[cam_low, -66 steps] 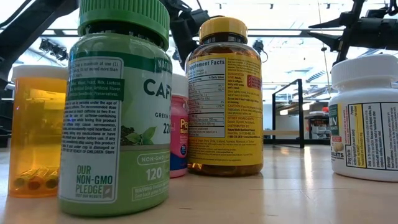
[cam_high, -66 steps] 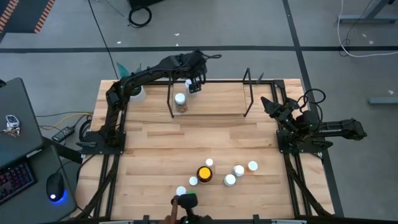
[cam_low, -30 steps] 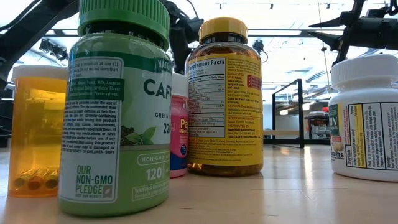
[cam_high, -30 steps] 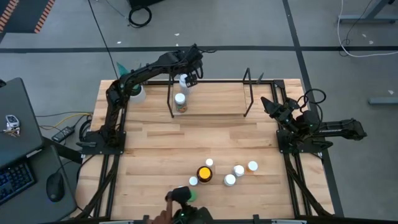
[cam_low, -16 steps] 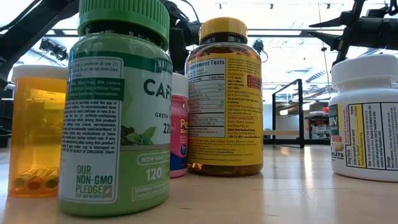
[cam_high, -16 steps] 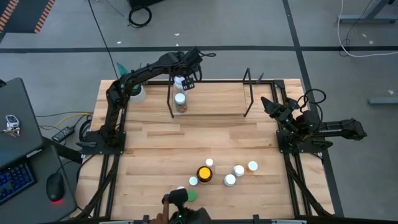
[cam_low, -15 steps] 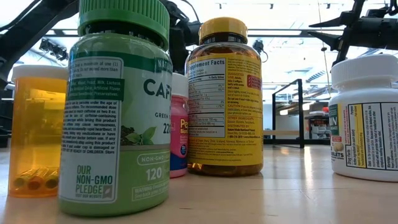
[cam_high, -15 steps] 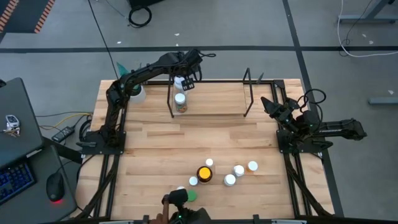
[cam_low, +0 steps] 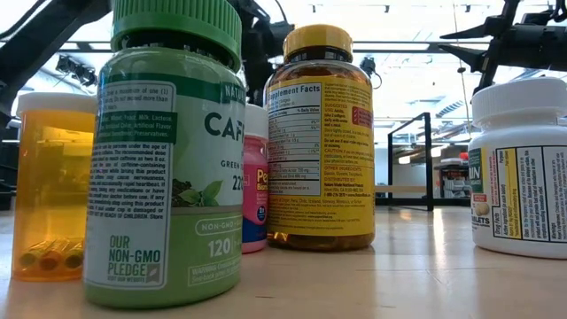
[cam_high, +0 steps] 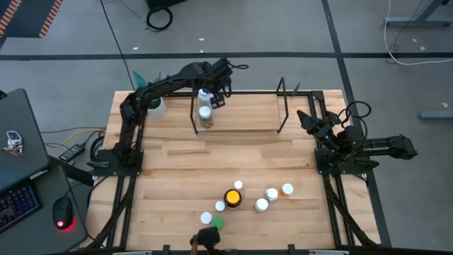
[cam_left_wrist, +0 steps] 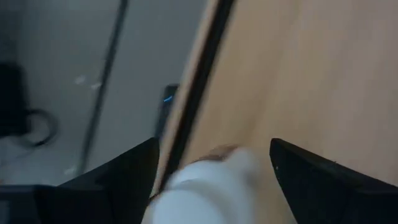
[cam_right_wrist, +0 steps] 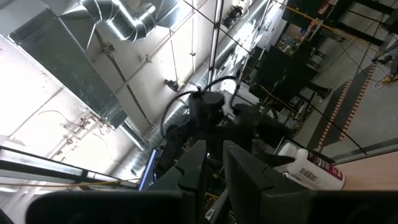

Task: Pick and place medicine bottles onto shelf by color
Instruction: Put the yellow pill bottle on the shelf

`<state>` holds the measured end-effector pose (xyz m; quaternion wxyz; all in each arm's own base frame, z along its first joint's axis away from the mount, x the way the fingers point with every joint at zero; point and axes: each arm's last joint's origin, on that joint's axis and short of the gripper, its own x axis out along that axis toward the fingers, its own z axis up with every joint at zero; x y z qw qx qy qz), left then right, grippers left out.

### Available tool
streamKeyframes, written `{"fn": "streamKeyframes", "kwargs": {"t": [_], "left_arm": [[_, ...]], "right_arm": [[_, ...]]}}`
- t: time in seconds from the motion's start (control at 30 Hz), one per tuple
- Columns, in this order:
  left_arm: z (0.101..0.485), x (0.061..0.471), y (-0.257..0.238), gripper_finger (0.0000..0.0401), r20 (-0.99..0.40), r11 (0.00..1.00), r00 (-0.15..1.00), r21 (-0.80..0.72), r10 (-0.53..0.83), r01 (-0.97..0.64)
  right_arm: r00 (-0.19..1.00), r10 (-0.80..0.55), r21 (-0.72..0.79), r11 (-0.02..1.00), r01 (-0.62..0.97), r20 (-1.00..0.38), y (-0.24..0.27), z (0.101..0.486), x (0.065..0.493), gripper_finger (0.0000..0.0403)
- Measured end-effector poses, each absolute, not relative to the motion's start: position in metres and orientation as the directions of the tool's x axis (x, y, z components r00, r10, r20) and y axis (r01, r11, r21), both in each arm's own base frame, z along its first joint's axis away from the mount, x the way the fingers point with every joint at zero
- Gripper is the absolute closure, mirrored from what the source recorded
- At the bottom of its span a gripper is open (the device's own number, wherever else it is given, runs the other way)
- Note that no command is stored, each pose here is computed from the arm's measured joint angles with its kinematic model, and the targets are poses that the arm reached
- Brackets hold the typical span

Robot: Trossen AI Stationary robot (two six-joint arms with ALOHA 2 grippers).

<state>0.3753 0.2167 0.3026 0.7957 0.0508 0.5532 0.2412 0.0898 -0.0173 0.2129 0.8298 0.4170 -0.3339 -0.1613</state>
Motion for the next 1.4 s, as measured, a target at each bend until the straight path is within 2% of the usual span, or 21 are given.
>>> {"fn": "streamKeyframes", "kwargs": {"t": [0.13,0.23,0.33,0.47,0.6,0.73,0.83,1.17,1.4], "left_arm": [[0.325,0.374,0.194,0.0111,-0.858,0.933,0.442,0.109,0.263,-0.344],[0.342,0.373,0.171,0.0125,-0.829,0.960,0.555,-0.097,0.068,-0.262],[0.355,0.371,0.144,0.0139,-0.799,0.963,0.595,-0.216,-0.081,-0.159],[0.362,0.370,0.108,0.0158,-0.814,0.957,0.555,-0.271,-0.170,-0.105],[0.370,0.372,0.071,0.0180,-0.826,0.974,0.546,-0.215,-0.142,-0.071],[0.393,0.365,0.039,0.0211,-0.785,0.995,0.619,-0.069,-0.007,-0.077],[0.406,0.361,0.023,0.0233,-0.740,0.997,0.672,-0.025,0.027,-0.068],[0.410,0.364,-0.009,0.0284,-0.705,1.000,0.709,0.017,0.018,-0.008],[0.376,0.364,-0.028,0.0309,-0.720,1.000,0.694,0.001,-0.004,0.007]], "right_arm": [[0.725,-0.546,0.799,0.601,-0.010,0.420,-0.017,0.213,0.090,0.0342],[0.726,-0.545,0.798,0.602,-0.010,0.420,-0.017,0.213,0.090,0.0342],[0.726,-0.544,0.801,0.598,-0.016,0.421,-0.017,0.213,0.090,0.0342],[0.745,-0.510,0.790,0.612,-0.037,0.430,-0.016,0.213,0.090,0.0342],[0.780,-0.427,0.760,0.643,-0.096,0.459,-0.014,0.215,0.091,0.0342],[0.799,-0.361,0.729,0.671,-0.135,0.481,-0.012,0.226,0.091,0.0342],[0.820,-0.327,0.700,0.704,-0.119,0.469,-0.011,0.241,0.091,0.0342],[0.954,-0.126,0.641,0.764,-0.082,0.272,-0.004,0.300,0.102,0.0342],[0.988,-0.031,0.591,0.804,-0.066,0.152,0.004,0.338,0.114,0.0342]]}}
